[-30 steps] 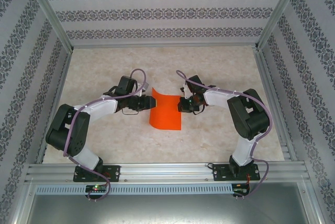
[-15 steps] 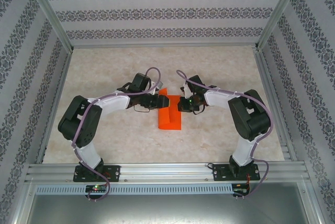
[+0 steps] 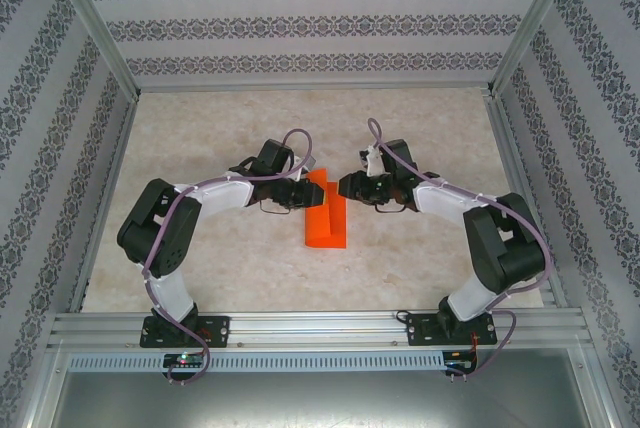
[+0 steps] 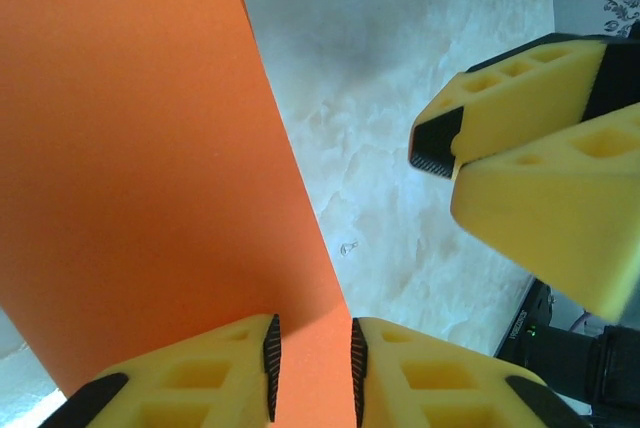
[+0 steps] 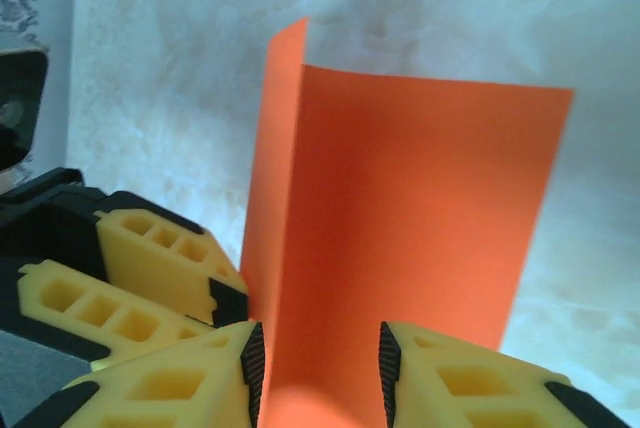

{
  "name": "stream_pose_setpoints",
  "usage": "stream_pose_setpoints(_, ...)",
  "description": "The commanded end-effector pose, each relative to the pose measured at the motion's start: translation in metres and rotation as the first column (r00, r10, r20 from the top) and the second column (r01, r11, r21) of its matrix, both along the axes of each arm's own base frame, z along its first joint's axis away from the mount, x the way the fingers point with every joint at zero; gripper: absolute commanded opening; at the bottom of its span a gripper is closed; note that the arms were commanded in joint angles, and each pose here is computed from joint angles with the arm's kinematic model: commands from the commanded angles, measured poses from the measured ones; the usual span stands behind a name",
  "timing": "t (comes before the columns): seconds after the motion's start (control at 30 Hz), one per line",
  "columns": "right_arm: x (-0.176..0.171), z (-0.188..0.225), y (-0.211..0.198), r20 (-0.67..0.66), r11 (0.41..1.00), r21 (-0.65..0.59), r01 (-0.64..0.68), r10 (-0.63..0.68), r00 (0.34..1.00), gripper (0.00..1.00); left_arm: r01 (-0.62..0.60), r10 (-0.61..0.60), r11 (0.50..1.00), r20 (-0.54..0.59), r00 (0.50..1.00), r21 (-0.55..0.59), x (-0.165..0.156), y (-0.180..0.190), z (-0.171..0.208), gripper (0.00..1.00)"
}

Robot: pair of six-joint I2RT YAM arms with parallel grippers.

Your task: Fold a paper plane with a square sheet of paper (fold left side to right side)

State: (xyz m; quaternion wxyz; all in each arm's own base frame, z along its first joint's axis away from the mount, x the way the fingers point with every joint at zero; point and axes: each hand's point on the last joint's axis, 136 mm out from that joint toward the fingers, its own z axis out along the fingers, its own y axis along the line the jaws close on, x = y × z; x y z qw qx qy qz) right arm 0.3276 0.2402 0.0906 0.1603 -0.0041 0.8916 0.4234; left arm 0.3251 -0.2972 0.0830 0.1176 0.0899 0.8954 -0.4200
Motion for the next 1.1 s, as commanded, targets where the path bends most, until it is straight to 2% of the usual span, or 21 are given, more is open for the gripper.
stream_pose_setpoints(0.0,-0.002,0.001,0.021,-0.037,0.992,0.125,-0.030,0.035,0.999,0.39,0.020,-0.020,1.000,0.017,1.000,-0.003,0.002,-0.010,0.002,0.25)
stream_pose_setpoints(0.33,-0.006,-0.013,0.036,-0.085,0.988,0.141,-0.057,0.069,0.994,0.36,0.024,-0.024,1.000,0.016,1.000,0.006,0.001,-0.010,0.001,0.20)
stream_pose_setpoints(0.8,-0.010,-0.022,0.031,-0.108,0.995,0.081,-0.064,0.072,0.991,0.06,0.023,-0.023,1.000,0.019,1.000,0.017,0.001,-0.009,0.001,0.17)
stream_pose_setpoints(0.9,-0.010,-0.026,0.026,-0.106,0.998,0.039,-0.058,0.062,0.992,0.04,0.015,-0.015,1.000,0.036,0.999,0.020,0.001,-0.006,0.008,0.20)
stream_pose_setpoints(1.07,-0.009,-0.036,0.017,-0.112,0.999,-0.029,-0.044,0.041,0.993,0.04,-0.025,0.020,0.997,0.067,0.998,0.076,-0.005,0.009,0.015,0.32)
